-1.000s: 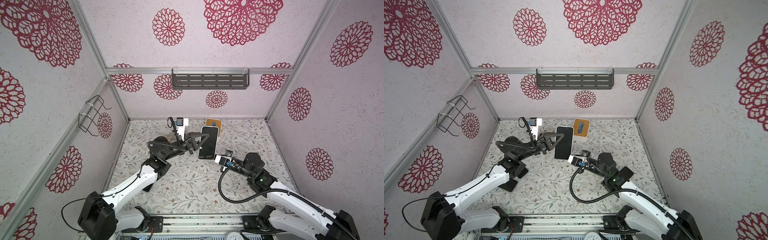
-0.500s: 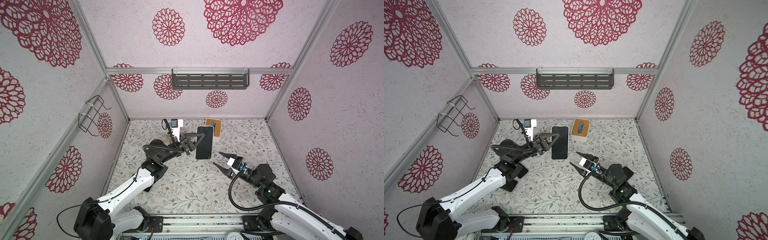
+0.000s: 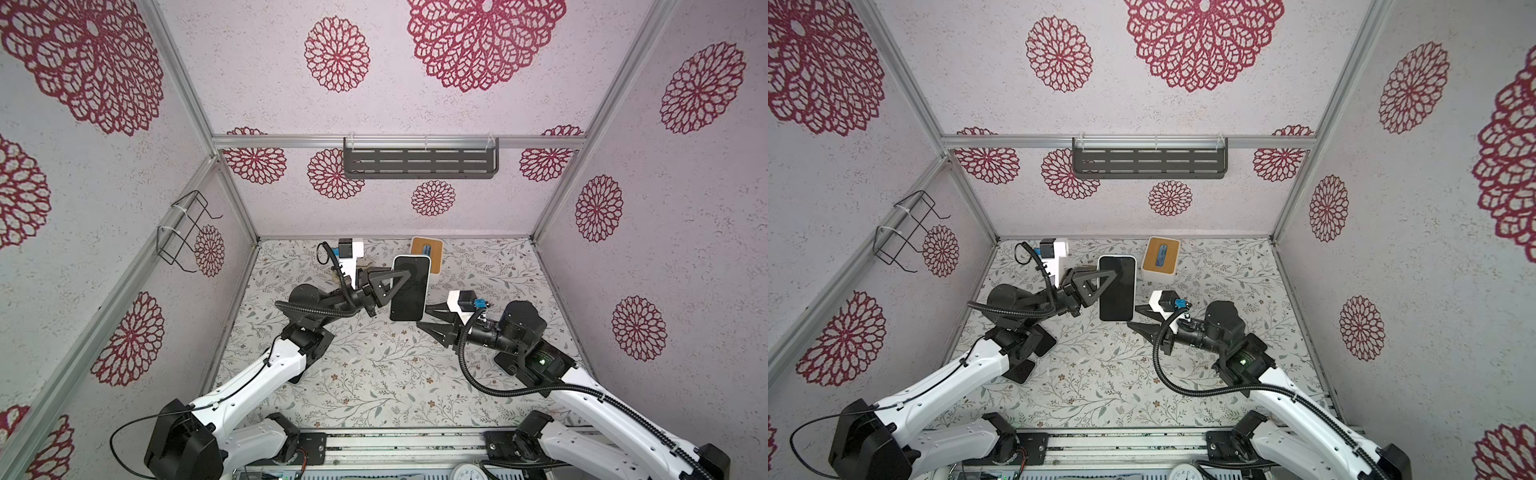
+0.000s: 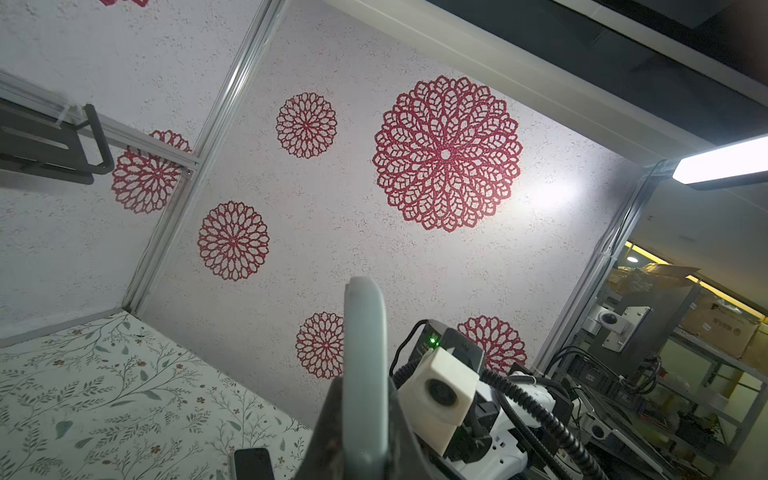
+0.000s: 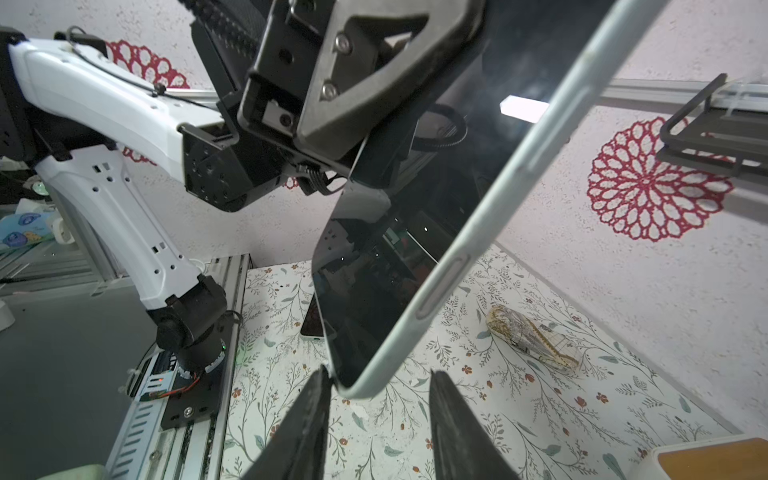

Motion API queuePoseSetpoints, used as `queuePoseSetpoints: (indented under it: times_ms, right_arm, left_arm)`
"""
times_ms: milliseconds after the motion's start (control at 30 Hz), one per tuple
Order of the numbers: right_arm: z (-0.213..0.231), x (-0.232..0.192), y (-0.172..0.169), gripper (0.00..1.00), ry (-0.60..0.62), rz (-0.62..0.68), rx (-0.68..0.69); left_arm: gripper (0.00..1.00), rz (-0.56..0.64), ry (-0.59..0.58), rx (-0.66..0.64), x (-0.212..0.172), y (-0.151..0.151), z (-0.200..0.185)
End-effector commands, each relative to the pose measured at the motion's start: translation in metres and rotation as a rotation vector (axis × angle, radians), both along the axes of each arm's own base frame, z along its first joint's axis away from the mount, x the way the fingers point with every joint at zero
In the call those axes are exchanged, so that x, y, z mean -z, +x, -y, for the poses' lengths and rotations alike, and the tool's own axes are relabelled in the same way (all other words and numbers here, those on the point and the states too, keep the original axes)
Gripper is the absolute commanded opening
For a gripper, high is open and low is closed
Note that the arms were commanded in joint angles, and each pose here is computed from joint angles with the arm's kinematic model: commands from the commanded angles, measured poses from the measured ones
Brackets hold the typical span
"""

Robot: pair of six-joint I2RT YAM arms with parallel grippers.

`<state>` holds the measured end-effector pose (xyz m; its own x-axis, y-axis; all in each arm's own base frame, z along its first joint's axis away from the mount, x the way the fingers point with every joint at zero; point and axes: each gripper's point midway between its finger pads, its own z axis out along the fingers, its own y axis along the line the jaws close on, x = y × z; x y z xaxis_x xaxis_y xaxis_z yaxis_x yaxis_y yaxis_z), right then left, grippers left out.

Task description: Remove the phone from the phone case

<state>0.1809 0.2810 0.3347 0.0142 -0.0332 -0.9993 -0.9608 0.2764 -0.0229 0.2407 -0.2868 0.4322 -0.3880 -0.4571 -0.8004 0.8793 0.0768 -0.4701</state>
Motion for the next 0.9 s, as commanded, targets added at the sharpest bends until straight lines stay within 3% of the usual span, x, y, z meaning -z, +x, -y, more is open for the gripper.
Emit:
queuePoseSetpoints:
  times_ms: [0,867]
  right_arm:
    - [-0.002,-0.011,-0.006,0.38,0.011,-0.001,-0.049]
    - [-0.006,-0.025,-0.022,0.36,0.046,0.002,-0.141]
  left_arm:
    - [0.00,0.075,-0.037,0.013,-0.016,-0.010,-0.004]
    - [0.00,0.068,0.002,0.006,-0.003,-0.005,0.002]
